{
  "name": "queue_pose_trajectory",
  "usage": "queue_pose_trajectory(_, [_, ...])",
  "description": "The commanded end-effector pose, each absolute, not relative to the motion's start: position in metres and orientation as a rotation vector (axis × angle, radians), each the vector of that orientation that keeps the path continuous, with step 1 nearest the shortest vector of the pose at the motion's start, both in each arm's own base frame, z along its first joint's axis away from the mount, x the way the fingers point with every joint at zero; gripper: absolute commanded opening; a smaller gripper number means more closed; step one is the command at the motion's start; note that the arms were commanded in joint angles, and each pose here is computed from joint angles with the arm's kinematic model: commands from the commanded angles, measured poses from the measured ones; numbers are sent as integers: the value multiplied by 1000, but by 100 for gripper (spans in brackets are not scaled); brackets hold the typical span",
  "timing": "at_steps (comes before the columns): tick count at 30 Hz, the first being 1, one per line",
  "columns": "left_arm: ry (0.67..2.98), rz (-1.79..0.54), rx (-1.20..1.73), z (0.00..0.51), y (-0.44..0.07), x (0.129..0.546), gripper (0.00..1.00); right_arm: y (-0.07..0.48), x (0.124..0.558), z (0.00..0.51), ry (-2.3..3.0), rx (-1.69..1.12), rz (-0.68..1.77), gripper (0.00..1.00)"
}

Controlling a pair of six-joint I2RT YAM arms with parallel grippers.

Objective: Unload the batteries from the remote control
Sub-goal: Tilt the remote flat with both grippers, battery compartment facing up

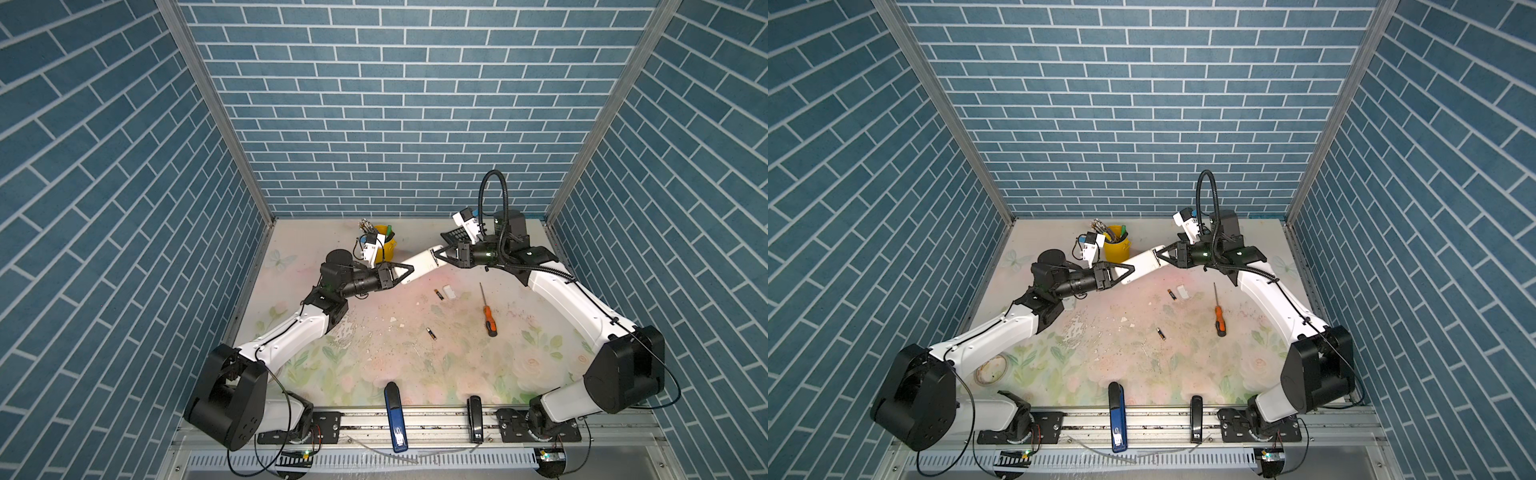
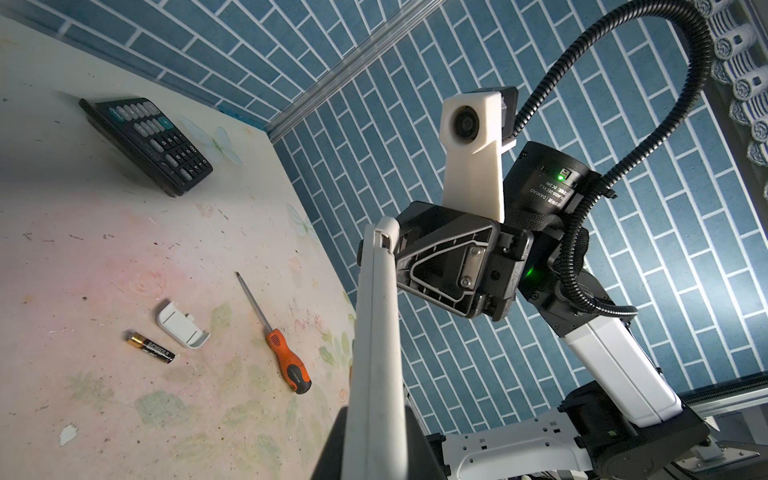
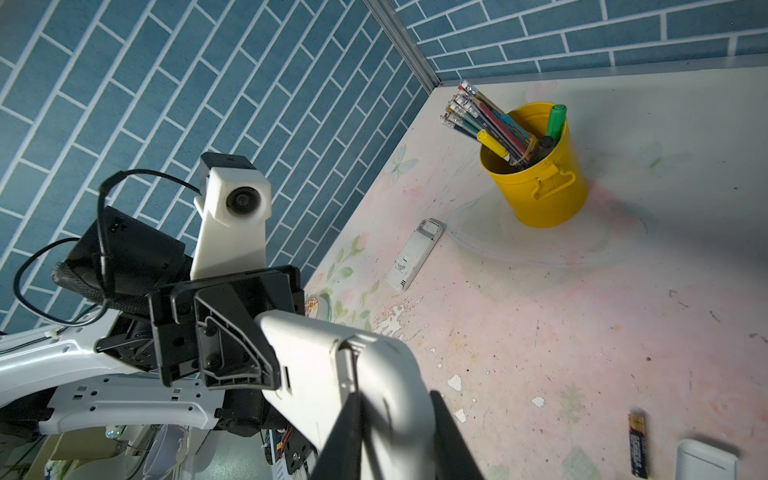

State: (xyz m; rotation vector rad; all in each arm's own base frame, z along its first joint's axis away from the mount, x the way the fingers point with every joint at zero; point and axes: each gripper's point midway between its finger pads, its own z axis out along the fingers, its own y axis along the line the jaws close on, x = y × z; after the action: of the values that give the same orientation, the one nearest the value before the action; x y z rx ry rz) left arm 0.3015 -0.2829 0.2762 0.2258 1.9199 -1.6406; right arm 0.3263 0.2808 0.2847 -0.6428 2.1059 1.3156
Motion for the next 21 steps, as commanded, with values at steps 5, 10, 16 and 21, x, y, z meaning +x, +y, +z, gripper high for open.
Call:
queue_pose_trajectory(5, [1870, -1633, 296, 284, -282, 296, 0, 282, 323, 266, 2137, -671, 1310, 34])
queue_pose_trajectory(10, [1885, -1625, 278, 278, -279, 299, 0, 281, 321, 267, 2137, -673, 1300, 28])
queue_pose_trajectory(16, [1896, -1617, 265, 274, -276, 301, 0, 279, 319, 267, 2141, -682, 1282, 28])
queue_pose_trajectory(21, [1905, -1610, 254, 270, -274, 303, 0, 278, 319, 267, 2143, -682, 1279, 19])
